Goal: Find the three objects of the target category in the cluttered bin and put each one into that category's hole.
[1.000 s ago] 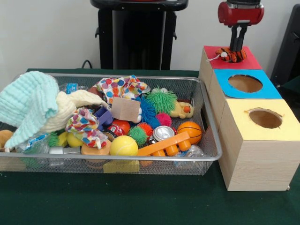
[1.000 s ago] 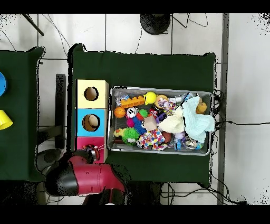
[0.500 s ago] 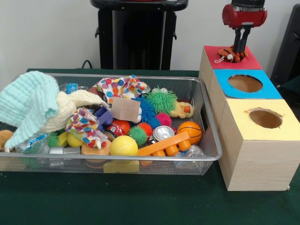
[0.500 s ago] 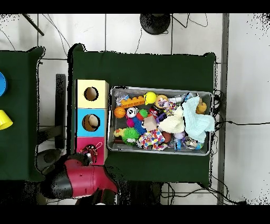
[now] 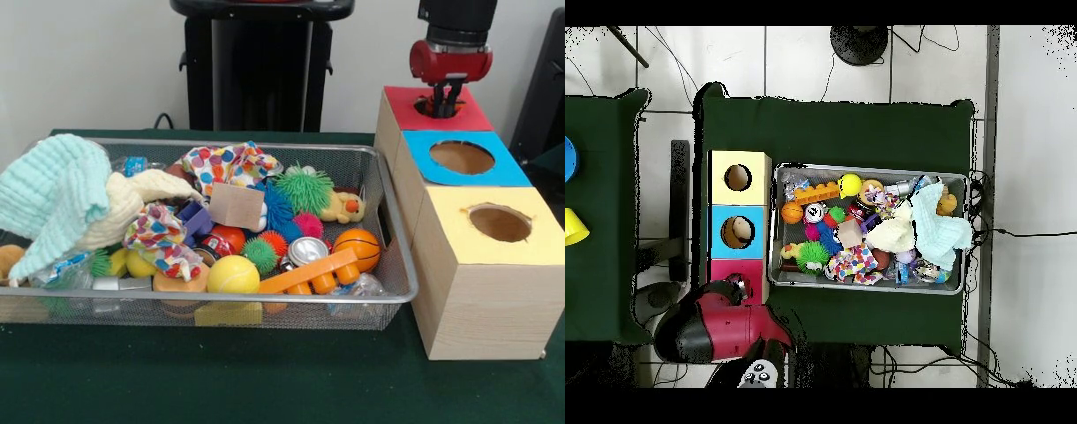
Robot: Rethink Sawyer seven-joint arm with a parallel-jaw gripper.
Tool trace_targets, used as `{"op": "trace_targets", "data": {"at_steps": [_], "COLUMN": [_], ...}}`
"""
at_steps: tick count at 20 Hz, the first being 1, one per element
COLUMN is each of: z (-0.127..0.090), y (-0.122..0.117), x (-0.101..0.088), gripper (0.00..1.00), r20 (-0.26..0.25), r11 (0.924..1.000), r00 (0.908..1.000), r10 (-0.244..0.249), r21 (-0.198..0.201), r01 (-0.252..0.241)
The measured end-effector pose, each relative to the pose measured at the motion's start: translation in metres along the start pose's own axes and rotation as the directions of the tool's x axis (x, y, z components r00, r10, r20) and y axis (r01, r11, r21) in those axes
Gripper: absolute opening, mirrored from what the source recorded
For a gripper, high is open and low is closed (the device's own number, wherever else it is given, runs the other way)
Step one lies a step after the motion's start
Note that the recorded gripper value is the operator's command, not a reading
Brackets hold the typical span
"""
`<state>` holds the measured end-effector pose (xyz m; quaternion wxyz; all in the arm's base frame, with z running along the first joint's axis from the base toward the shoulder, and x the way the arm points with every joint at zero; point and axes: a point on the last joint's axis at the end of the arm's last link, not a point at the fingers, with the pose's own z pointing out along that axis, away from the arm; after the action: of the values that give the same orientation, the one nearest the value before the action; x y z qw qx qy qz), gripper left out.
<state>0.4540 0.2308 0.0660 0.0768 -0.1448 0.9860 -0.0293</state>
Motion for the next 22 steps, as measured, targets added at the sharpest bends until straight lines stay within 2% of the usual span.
{"op": "trace_targets", "data": {"at_steps": [4,15,18,22], "z": [0.011,0.012,0.006,-0.013], "y": [0.000,0.000,-0.001,-0.001], "x": [0.004,0.005,0.001,-0.005], "gripper": [0.00,0.00,0.00,0.00], "r20": [-0.007,-0.009,0.000,-0.009], "r11": [1.0000,1.0000,1.0000,1.0000], "r00": [1.0000,1.0000,1.0000,0.9999], "r10": [0.000,0.000,0.001,0.004], "r21": [0.003,0.003,0.003,-0.007], "r01": [0.000,0.000,-0.001,-0.004]}}
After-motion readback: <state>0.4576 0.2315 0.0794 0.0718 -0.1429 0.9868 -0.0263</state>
